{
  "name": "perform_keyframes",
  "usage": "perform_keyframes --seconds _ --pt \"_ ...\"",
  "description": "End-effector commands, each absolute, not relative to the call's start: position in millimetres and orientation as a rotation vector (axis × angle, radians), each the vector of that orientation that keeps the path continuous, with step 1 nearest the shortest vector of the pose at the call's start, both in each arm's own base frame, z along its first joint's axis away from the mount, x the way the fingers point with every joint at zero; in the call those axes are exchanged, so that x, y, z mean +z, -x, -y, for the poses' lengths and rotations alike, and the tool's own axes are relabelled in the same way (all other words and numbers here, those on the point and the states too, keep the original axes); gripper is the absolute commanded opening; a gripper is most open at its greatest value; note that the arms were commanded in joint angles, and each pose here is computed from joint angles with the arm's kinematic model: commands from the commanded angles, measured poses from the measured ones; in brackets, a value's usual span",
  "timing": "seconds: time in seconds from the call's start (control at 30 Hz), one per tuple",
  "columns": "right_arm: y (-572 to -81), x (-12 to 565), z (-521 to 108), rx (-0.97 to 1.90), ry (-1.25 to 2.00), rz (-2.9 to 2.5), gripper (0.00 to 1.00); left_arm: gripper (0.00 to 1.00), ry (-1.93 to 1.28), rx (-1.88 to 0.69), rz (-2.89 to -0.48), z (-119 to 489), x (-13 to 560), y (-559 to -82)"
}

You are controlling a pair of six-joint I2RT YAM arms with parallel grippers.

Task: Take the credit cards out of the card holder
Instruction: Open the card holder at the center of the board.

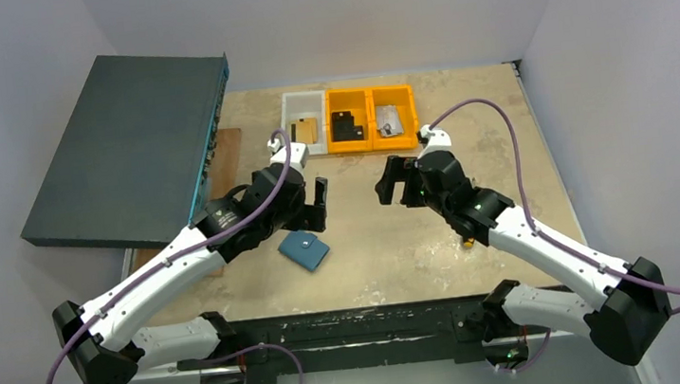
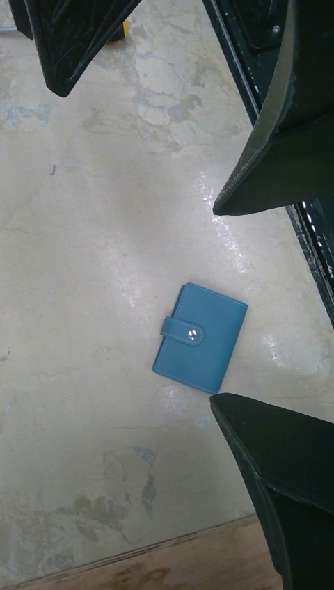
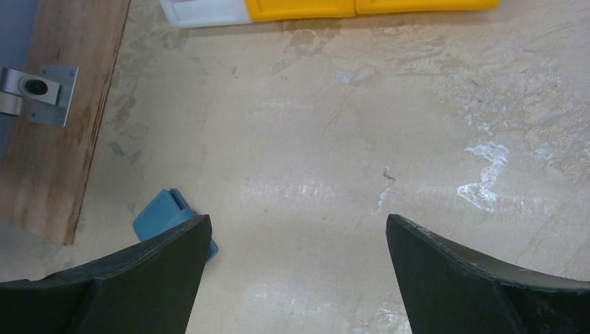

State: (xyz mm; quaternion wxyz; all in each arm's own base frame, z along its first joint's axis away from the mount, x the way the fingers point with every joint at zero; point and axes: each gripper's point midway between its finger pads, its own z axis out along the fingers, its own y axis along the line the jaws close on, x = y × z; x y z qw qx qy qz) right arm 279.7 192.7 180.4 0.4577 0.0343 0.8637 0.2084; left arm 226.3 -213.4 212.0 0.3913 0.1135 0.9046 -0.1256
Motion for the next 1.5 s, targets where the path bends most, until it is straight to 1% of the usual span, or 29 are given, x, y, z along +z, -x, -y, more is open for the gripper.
perform_keyframes --seconds 0.0,0.17,0.33,0.47,0.63,0.77,0.8,0.87,1.0,1.07,1.3,1.4,1.47 --pt "-289.9 191.5 -193.7 0.498 -0.081 -2.089 0.99 1.00 -0.238 -0.287 -2.244 202.3 233.4 -231.9" --pt "-291.8 188.6 -195.4 0.478 -0.051 -2.097 0.99 1.00 -0.209 -0.246 -2.230 193.0 237.9 -233.4" --pt "-290.7 181.8 -206.2 0.488 -0.014 -2.111 0.99 1.00 -0.187 -0.259 -2.207 186.1 251.4 -233.8" --pt "-282.0 176.5 -235.4 0.503 0.048 -2.124 0.96 1.00 -0.127 -0.237 -2.211 167.2 263.5 -237.9" --pt "-261.9 167.1 -293.1 0.520 0.165 -2.135 0.93 1.00 -0.023 -0.242 -2.230 141.0 272.1 -241.4" --pt "-241.3 158.9 -348.3 0.526 0.294 -2.137 0.87 1.00 0.026 -0.230 -2.212 124.9 284.4 -240.5" --pt "-238.4 155.1 -360.4 0.523 0.322 -2.141 0.83 1.00 0.034 -0.230 -2.203 122.4 288.7 -239.8" --pt "-236.0 142.5 -381.0 0.508 0.368 -2.159 0.74 1.00 0.048 -0.241 -2.178 119.3 298.2 -239.2" --pt "-237.7 123.3 -401.0 0.459 0.411 -2.184 0.53 1.00 0.070 -0.254 -2.150 114.0 310.6 -237.9" --pt "-241.8 114.7 -405.9 0.429 0.426 -2.189 0.46 1.00 0.072 -0.253 -2.142 112.4 314.5 -238.1" --pt "-245.5 88.8 -425.1 0.385 0.498 -2.219 0.40 1.00 0.081 -0.261 -2.126 110.0 320.7 -238.5" --pt "-245.7 77.4 -428.8 0.349 0.518 -2.238 0.35 1.00 0.083 -0.266 -2.127 109.9 320.8 -238.7" --pt "-245.2 70.5 -429.4 0.328 0.528 -2.249 0.33 1.00 0.083 -0.266 -2.128 109.4 320.4 -238.9"
